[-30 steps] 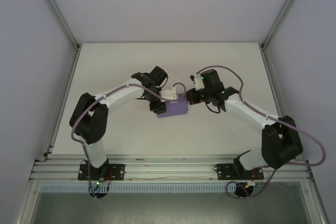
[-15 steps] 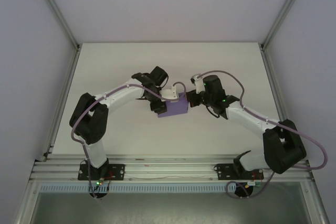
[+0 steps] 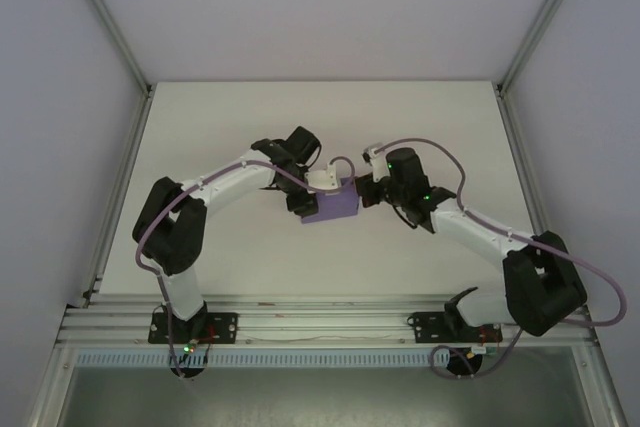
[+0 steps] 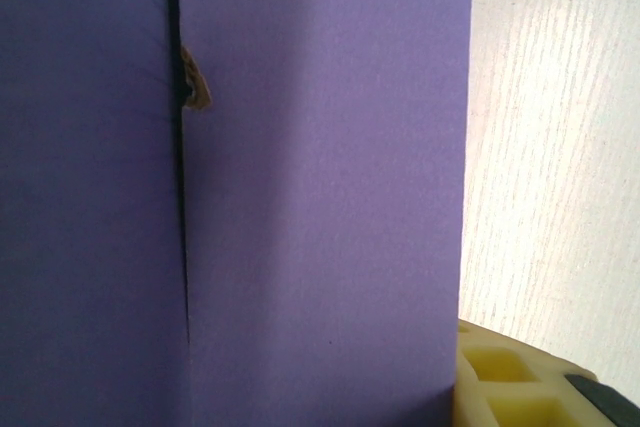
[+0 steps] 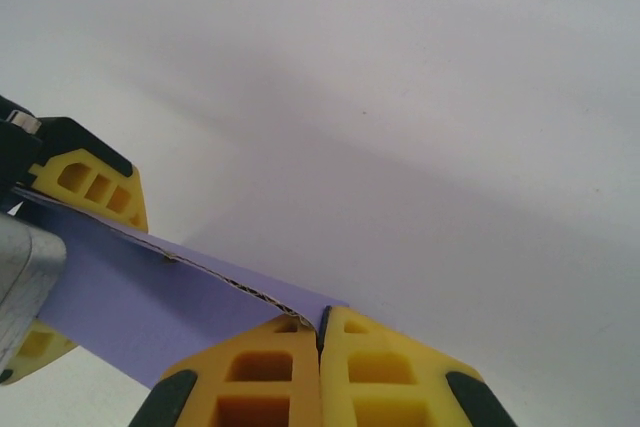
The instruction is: Assemble paper box
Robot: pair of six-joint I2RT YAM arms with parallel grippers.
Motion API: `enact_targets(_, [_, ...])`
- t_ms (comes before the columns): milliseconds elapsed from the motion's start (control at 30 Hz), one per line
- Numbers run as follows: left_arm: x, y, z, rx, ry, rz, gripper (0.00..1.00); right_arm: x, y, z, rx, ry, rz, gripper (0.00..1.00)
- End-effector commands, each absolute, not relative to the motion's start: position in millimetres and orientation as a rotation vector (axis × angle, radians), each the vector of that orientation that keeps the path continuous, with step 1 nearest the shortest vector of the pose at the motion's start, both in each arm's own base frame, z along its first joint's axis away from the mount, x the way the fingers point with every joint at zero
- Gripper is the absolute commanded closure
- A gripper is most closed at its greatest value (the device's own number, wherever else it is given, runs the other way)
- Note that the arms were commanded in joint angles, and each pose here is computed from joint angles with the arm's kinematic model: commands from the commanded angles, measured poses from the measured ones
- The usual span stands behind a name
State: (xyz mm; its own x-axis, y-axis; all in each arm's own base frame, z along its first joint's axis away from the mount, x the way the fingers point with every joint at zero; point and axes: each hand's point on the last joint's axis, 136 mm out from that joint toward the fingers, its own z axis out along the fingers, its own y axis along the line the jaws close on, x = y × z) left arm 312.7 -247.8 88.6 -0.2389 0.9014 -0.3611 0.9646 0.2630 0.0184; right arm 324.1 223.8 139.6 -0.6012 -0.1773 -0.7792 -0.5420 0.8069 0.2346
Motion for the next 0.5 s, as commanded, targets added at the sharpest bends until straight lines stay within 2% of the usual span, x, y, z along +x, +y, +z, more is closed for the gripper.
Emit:
enact_targets(0, [316.2, -254.1, 87.7, 1.711, 2.231, -0.324, 0.65, 314.5, 207.1, 95.2, -0.487, 2.339, 0.467, 1.00])
enact_targets(67, [316.7, -253.6, 88.2, 1.705, 2.235, -0.320, 0.64, 315.2, 205.8, 95.2, -0.467, 2.331, 0.460, 1.00])
enact_targets(200, [317.6, -256.7, 92.1, 1.681, 2.224, -0.336, 0.52, 309.6, 208.1, 86.3, -0.473, 2.309, 0.493, 1.00])
enact_targets(267, [318.9, -258.3, 92.6, 1.671, 2.220, -0.342, 0.50, 307.0, 212.2, 82.7, -0.495, 2.285, 0.511, 1.00])
enact_targets(467, [323.0, -260.5, 103.9, 1.622, 2.229, -0.338, 0.30, 314.1, 206.4, 82.8, -0.466, 2.287, 0.437, 1.00])
